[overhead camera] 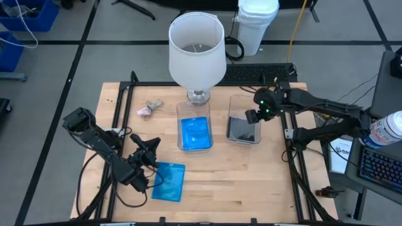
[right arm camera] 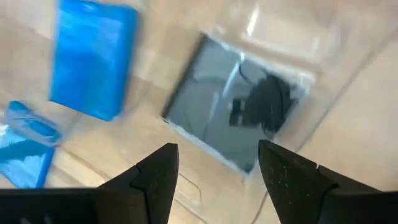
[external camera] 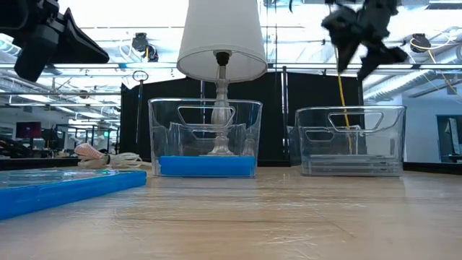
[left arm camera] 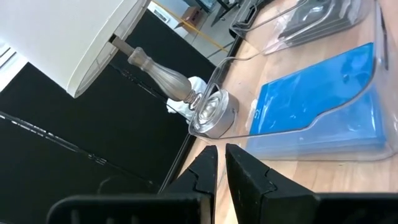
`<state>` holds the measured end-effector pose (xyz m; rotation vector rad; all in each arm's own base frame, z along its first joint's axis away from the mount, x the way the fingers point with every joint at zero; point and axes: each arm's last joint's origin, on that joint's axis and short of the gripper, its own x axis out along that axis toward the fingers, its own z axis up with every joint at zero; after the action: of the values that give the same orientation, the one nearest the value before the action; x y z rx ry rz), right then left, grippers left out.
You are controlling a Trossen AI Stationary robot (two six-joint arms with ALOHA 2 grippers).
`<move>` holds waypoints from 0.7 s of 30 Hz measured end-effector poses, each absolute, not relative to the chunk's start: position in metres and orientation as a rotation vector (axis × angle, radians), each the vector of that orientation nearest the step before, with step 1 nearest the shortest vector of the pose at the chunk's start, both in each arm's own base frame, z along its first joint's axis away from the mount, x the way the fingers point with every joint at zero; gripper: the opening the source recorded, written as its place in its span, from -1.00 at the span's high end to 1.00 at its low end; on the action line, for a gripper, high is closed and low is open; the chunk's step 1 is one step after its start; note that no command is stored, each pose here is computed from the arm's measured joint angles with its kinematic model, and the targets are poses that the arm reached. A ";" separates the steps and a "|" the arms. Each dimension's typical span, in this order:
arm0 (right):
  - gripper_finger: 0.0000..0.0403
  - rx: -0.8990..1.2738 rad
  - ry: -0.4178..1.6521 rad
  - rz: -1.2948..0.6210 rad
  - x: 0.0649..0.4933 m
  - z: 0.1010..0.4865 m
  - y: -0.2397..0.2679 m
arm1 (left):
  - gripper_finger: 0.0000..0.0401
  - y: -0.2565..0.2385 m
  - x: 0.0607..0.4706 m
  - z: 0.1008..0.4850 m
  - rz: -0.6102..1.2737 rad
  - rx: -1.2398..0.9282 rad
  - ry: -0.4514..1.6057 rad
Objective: Pick & place jewel cases by type
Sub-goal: Put the blue cd case into the left transparent bin
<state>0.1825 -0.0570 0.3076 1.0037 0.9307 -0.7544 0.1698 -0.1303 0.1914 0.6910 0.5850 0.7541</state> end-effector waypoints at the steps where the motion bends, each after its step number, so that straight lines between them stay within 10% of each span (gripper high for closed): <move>1: -0.05 0.958 0.912 -0.739 0.184 0.315 -0.055 | 0.79 -0.130 0.170 0.191 0.757 0.686 0.585; 10: 0.07 0.447 0.673 -0.433 0.225 0.335 0.006 | 0.79 -0.125 0.178 0.186 0.774 0.631 0.711; 21: 0.90 0.143 0.475 -0.008 0.276 0.260 0.134 | 0.96 -0.158 0.170 0.171 0.453 0.478 1.063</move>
<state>0.2755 0.1341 0.2600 0.1433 0.4748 -0.0078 0.1702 -0.1583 0.1711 0.4785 1.0626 0.4526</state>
